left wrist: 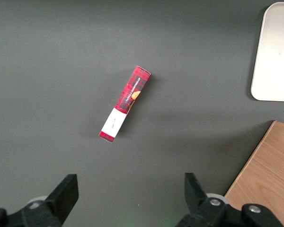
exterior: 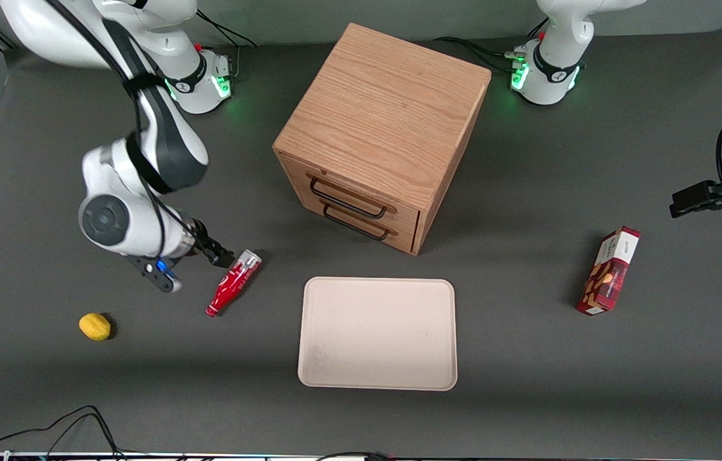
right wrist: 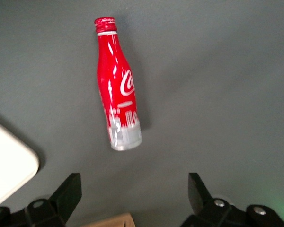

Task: Place coke bottle on tray
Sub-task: 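Move the open right gripper down over the red Coca-Cola bottle, then close the right gripper around the bottle's body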

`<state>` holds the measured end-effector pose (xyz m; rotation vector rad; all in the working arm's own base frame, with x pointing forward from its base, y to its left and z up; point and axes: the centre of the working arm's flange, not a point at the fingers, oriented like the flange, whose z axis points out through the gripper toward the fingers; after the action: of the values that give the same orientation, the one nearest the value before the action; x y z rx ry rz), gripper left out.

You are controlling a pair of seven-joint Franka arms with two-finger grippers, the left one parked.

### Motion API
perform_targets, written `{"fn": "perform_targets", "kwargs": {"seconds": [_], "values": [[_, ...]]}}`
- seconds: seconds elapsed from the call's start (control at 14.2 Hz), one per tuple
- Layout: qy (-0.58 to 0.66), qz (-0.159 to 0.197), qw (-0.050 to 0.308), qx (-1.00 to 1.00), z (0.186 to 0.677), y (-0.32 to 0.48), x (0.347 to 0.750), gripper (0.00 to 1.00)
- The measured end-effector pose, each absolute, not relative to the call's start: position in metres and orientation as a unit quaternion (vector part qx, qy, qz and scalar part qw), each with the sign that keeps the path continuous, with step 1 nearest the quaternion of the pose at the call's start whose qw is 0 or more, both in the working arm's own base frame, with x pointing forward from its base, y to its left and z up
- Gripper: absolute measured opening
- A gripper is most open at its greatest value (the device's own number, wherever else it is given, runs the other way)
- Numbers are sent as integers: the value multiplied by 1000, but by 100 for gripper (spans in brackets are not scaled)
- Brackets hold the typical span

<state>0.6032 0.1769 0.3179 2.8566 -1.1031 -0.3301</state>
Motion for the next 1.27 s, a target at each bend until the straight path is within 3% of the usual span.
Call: {"fn": "perform_targets", "kwargs": {"seconds": [0.49,1.27], "values": [[-366,-72,18,928,238,166,613,100],[-375,-48,-4,926,186,160,618,100]]}}
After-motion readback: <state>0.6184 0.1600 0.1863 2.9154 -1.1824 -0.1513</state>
